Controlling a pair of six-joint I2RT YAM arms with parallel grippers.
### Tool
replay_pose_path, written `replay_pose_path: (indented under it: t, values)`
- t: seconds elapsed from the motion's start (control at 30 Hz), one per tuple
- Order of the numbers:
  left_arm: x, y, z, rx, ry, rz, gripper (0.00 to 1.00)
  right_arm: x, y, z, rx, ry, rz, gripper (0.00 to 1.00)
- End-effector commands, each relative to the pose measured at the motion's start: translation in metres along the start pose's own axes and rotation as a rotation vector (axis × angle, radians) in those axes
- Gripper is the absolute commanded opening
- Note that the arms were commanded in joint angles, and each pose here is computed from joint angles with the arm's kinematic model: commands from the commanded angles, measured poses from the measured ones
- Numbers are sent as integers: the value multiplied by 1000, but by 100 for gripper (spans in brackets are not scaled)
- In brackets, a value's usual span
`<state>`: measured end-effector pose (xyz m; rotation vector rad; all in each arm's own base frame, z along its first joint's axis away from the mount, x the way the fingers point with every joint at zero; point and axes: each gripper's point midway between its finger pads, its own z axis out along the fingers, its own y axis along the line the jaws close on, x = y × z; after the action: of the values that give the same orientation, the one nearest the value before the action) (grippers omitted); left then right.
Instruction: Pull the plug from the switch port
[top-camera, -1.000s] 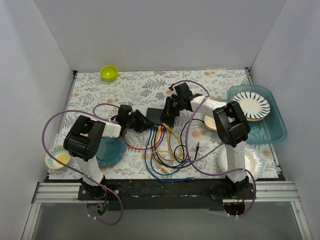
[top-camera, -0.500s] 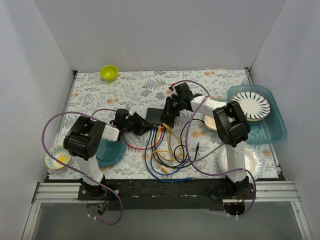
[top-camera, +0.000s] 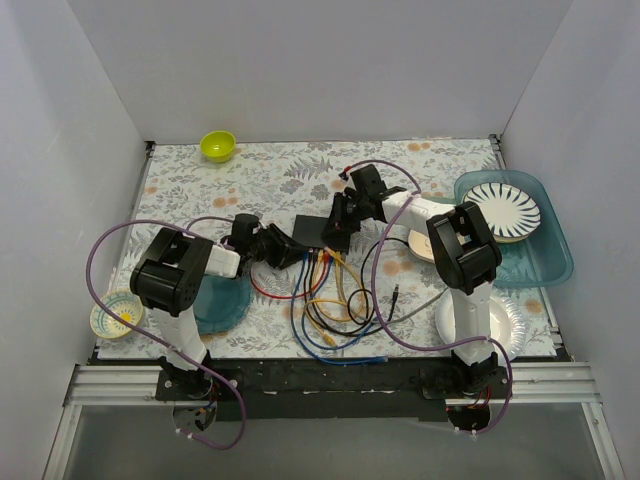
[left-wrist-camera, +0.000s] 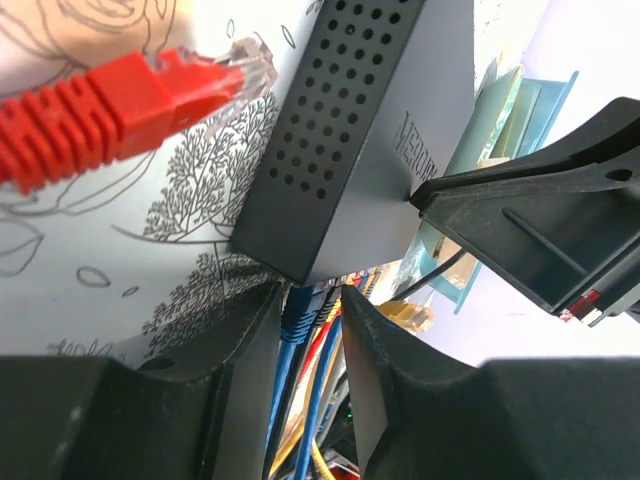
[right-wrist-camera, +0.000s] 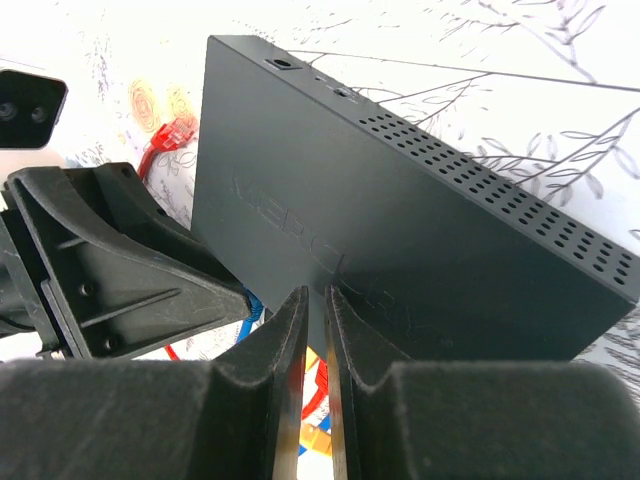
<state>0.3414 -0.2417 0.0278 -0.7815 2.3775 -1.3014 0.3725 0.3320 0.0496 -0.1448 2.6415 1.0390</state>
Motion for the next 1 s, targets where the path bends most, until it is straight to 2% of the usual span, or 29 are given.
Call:
replay_pose_path:
  t: [0.0, 0.33, 0.63, 0.97]
  values:
    - [3, 54, 7, -207, -4, -82, 31, 30, -47, 10, 144, 84, 43, 21]
    - [4, 64, 6, -235, 7, -100, 25, 32, -49, 11, 146, 87, 43, 21]
    - [2, 66, 6, -252, -2, -108, 2, 34, -44, 3, 152, 70, 19, 21]
    - [3, 66, 4, -243, 9, -99, 0, 38, -7, -2, 128, 67, -125, 21]
